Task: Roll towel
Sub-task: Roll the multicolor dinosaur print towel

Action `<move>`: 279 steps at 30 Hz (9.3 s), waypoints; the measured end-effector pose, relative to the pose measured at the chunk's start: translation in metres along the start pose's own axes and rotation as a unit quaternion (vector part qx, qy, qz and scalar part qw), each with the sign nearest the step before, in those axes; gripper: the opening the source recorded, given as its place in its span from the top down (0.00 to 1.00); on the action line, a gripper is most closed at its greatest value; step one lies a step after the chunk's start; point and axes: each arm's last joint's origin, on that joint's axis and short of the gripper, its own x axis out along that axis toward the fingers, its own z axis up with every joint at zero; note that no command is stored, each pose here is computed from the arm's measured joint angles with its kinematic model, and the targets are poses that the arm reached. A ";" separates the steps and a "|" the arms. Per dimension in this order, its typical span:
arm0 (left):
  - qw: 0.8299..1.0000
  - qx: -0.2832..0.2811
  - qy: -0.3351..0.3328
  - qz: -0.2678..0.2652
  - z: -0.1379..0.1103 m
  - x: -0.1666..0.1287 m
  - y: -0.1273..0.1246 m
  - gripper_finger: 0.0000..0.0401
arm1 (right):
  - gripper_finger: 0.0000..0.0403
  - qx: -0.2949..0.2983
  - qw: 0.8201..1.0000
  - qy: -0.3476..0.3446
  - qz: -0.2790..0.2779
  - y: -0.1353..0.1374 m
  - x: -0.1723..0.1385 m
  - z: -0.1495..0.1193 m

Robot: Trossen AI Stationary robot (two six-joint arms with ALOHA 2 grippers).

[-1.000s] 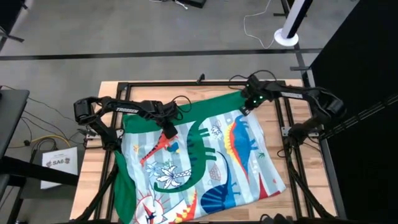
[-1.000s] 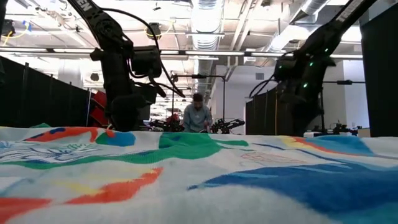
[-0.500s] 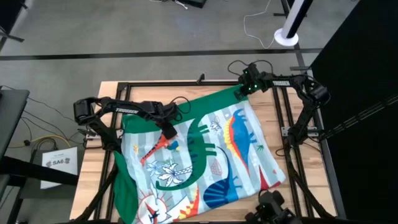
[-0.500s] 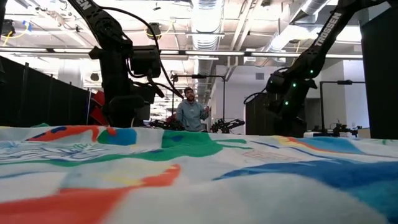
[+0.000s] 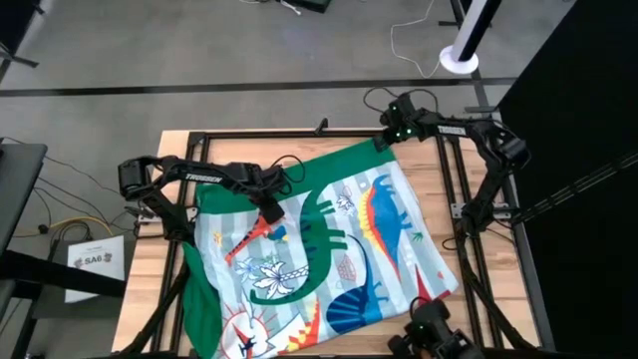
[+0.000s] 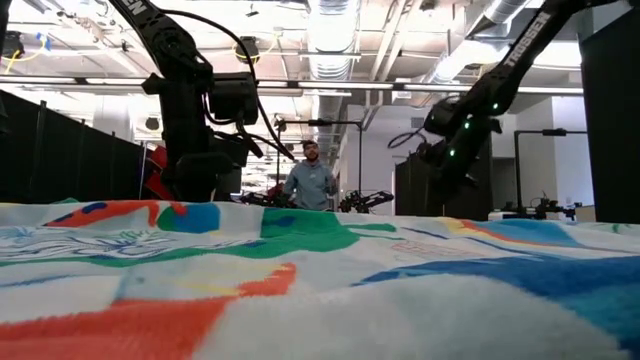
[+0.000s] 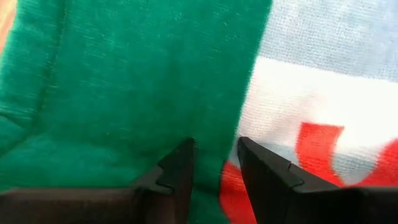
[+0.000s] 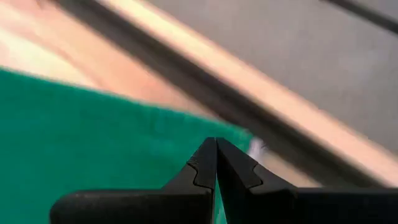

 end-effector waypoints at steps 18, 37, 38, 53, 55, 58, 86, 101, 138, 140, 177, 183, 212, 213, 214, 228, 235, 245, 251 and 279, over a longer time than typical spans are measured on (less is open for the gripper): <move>0.999 0.018 0.035 0.004 -0.012 -0.008 -0.008 0.72 | 1.00 -0.030 0.997 -0.061 -0.022 -0.008 -0.028 0.014; 0.957 0.061 -0.276 -0.068 0.114 -0.031 0.009 0.72 | 1.00 -0.099 0.977 0.088 0.165 0.095 -0.142 -0.120; 0.959 0.073 -0.266 -0.068 0.120 -0.020 0.006 0.72 | 1.00 -0.102 0.974 0.100 0.174 0.100 -0.144 -0.128; 0.979 0.123 -0.158 -0.039 0.141 0.050 -0.001 0.73 | 1.00 -0.178 0.949 0.194 0.173 0.160 -0.132 -0.184; 0.981 0.121 -0.150 -0.037 0.140 0.051 0.000 0.75 | 1.00 -0.193 0.945 0.208 0.165 0.165 -0.124 -0.189; 0.982 0.122 -0.137 -0.034 0.137 0.050 0.001 0.77 | 1.00 -0.219 0.932 0.250 0.142 0.168 -0.115 -0.206; 0.985 0.169 -0.014 -0.010 0.111 0.037 0.009 0.81 | 1.00 -0.217 0.910 0.317 0.154 0.163 -0.145 -0.289; 0.982 0.185 0.046 0.003 0.097 0.033 0.006 0.81 | 1.00 -0.098 0.977 0.188 -0.026 0.135 -0.156 -0.229; 0.982 0.187 0.028 0.022 0.109 0.026 0.018 0.81 | 1.00 0.054 0.976 0.115 0.179 0.151 -0.104 -0.124; 0.982 0.187 0.027 0.022 0.109 0.025 0.018 0.81 | 1.00 0.047 0.975 0.131 0.171 0.153 -0.098 -0.128; 0.977 0.200 0.044 0.059 0.110 0.025 0.045 0.81 | 1.00 0.050 0.952 0.195 0.231 0.181 -0.125 -0.161; 0.981 0.180 0.040 0.062 0.112 0.025 0.054 0.81 | 1.00 0.052 0.945 0.204 0.252 0.210 -0.110 -0.174; 0.978 0.191 0.048 0.066 0.111 0.025 0.060 0.81 | 1.00 0.043 0.968 0.183 0.163 0.190 -0.155 -0.219; 0.979 0.188 0.048 0.066 0.111 0.025 0.060 0.81 | 1.00 0.045 0.968 0.186 0.163 0.192 -0.147 -0.225; 0.979 0.187 0.048 0.065 0.111 0.025 0.060 0.81 | 1.00 0.047 0.967 0.190 0.166 0.195 -0.141 -0.229; 0.984 0.159 0.058 0.060 0.108 0.025 0.060 0.81 | 1.00 0.009 0.889 0.418 0.187 0.211 -0.159 -0.287; 0.980 0.175 0.062 0.066 0.108 0.025 0.057 0.81 | 1.00 0.067 0.913 0.328 0.235 0.198 -0.189 -0.269; 0.975 0.203 0.063 0.065 0.107 0.024 0.046 0.81 | 1.00 0.069 0.942 0.216 0.249 0.186 -0.142 -0.254; 0.975 0.203 0.070 0.057 0.105 0.024 0.045 0.81 | 1.00 0.027 0.930 0.289 0.226 0.191 -0.125 -0.271; 0.967 0.219 -0.129 0.011 0.186 -0.026 0.025 0.81 | 1.00 0.041 0.908 0.312 0.277 0.152 -0.152 -0.230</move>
